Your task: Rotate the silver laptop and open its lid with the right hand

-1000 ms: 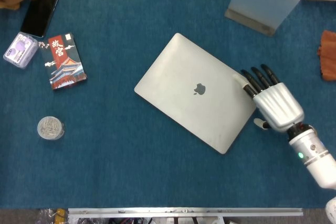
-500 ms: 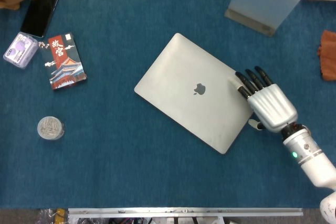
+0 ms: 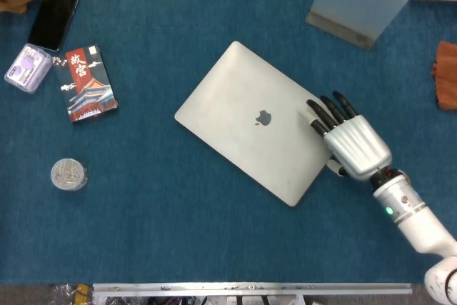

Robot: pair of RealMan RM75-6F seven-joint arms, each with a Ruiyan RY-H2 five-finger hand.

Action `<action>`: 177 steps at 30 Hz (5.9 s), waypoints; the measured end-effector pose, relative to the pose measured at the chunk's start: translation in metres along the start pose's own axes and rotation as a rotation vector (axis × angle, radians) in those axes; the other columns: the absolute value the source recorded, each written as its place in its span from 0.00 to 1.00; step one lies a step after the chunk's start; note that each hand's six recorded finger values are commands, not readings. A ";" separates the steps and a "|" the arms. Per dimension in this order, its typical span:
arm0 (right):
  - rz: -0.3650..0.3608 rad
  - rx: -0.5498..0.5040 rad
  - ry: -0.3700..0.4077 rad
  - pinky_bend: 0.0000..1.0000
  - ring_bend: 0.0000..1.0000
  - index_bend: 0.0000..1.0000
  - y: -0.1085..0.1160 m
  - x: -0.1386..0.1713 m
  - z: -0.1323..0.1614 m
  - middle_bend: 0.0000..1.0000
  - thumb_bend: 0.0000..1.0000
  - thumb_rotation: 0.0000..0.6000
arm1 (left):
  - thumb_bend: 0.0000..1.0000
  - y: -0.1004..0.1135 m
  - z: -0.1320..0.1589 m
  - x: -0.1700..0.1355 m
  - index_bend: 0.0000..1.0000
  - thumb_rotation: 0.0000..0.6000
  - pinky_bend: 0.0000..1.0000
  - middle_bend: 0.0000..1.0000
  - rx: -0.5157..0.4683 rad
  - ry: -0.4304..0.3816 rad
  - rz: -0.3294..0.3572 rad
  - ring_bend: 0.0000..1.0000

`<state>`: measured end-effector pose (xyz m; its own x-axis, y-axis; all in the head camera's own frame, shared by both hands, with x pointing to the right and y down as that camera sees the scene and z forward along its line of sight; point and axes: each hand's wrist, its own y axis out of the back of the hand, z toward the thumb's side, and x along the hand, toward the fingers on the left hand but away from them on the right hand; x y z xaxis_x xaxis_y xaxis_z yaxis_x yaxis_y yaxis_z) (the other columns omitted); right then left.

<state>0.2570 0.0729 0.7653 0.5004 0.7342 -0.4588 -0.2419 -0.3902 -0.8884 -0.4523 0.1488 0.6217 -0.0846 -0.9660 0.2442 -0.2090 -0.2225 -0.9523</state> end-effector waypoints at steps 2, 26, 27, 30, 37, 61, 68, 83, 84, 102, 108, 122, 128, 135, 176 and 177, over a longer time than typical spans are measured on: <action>-0.008 -0.004 0.006 0.04 0.00 0.00 0.001 -0.004 0.004 0.07 0.17 0.93 | 0.32 0.000 -0.001 0.000 0.05 1.00 0.00 0.07 0.001 0.001 0.001 0.05; -0.014 -0.183 0.023 0.04 0.00 0.00 0.026 -0.012 0.020 0.07 0.17 0.94 | 0.32 0.007 0.006 0.009 0.05 1.00 0.00 0.07 0.006 -0.041 0.003 0.05; -0.010 -0.203 0.017 0.04 0.00 0.00 0.029 -0.011 0.017 0.07 0.17 0.94 | 0.32 0.008 0.009 0.010 0.05 1.00 0.00 0.07 0.011 -0.052 0.001 0.05; 0.003 -0.285 -0.004 0.04 0.00 0.00 0.039 -0.012 0.009 0.07 0.23 0.94 | 0.32 0.009 0.017 0.013 0.05 1.00 0.00 0.07 0.024 -0.080 -0.006 0.05; 0.034 -0.477 -0.023 0.04 0.00 0.00 0.064 -0.029 -0.002 0.10 0.50 0.94 | 0.32 0.011 0.026 0.014 0.05 1.00 0.00 0.07 0.036 -0.106 -0.013 0.05; 0.089 -0.582 -0.075 0.04 0.01 0.00 0.103 -0.120 0.015 0.31 0.59 0.61 | 0.32 0.014 0.015 0.004 0.05 1.00 0.00 0.07 0.031 -0.067 -0.012 0.05; 0.082 -0.474 -0.104 0.04 0.01 0.00 0.099 -0.141 0.023 0.26 0.58 0.59 | 0.32 0.014 0.014 0.002 0.05 1.00 0.00 0.07 0.029 -0.062 -0.007 0.05; 0.101 -0.384 -0.194 0.03 0.00 0.00 0.079 -0.176 0.025 0.26 0.57 0.58 | 0.32 0.011 0.011 0.001 0.05 1.00 0.00 0.07 0.032 -0.053 -0.020 0.05; 0.103 -0.381 -0.199 0.03 0.00 0.00 0.078 -0.178 0.025 0.26 0.57 0.58 | 0.32 0.011 0.011 0.001 0.05 1.00 0.00 0.07 0.032 -0.053 -0.019 0.05; 0.144 -0.361 -0.216 0.03 0.00 0.00 0.060 -0.200 0.037 0.26 0.57 0.58 | 0.32 0.008 0.009 0.000 0.05 1.00 0.00 0.07 0.023 -0.050 -0.038 0.05; 0.149 -0.363 -0.209 0.03 0.00 0.00 0.057 -0.204 0.042 0.28 0.57 0.58 | 0.32 0.008 0.007 0.001 0.05 1.00 0.00 0.07 0.023 -0.048 -0.040 0.05; 0.156 -0.386 -0.164 0.03 0.00 0.00 0.056 -0.206 0.059 0.32 0.57 0.58 | 0.32 0.008 0.005 0.002 0.05 1.00 0.00 0.07 0.022 -0.049 -0.040 0.05; 0.152 -0.399 -0.136 0.03 0.00 0.00 0.060 -0.208 0.071 0.32 0.57 0.58 | 0.32 0.009 0.003 0.002 0.05 1.00 0.00 0.07 0.023 -0.047 -0.038 0.05; 0.151 -0.415 -0.101 0.03 0.00 0.00 0.065 -0.210 0.087 0.32 0.57 0.58 | 0.32 0.010 0.001 0.000 0.05 1.00 0.00 0.07 0.022 -0.041 -0.035 0.05; 0.168 -0.472 0.047 0.03 0.00 0.00 0.084 -0.203 0.156 0.32 0.57 0.58 | 0.32 0.011 -0.006 -0.005 0.05 1.00 0.00 0.07 0.016 -0.030 -0.024 0.05; 0.161 -0.469 0.044 0.03 0.00 0.00 0.086 -0.203 0.154 0.32 0.57 0.58 | 0.32 0.011 -0.007 -0.006 0.05 1.00 0.00 0.07 0.016 -0.029 -0.024 0.05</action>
<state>0.0065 -0.0241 0.7795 0.5249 0.6236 -0.5793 0.0756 -0.7121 -0.6980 -0.4609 0.1526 0.6108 -0.0517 -0.9637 0.2621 -0.1952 -0.2476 -0.9490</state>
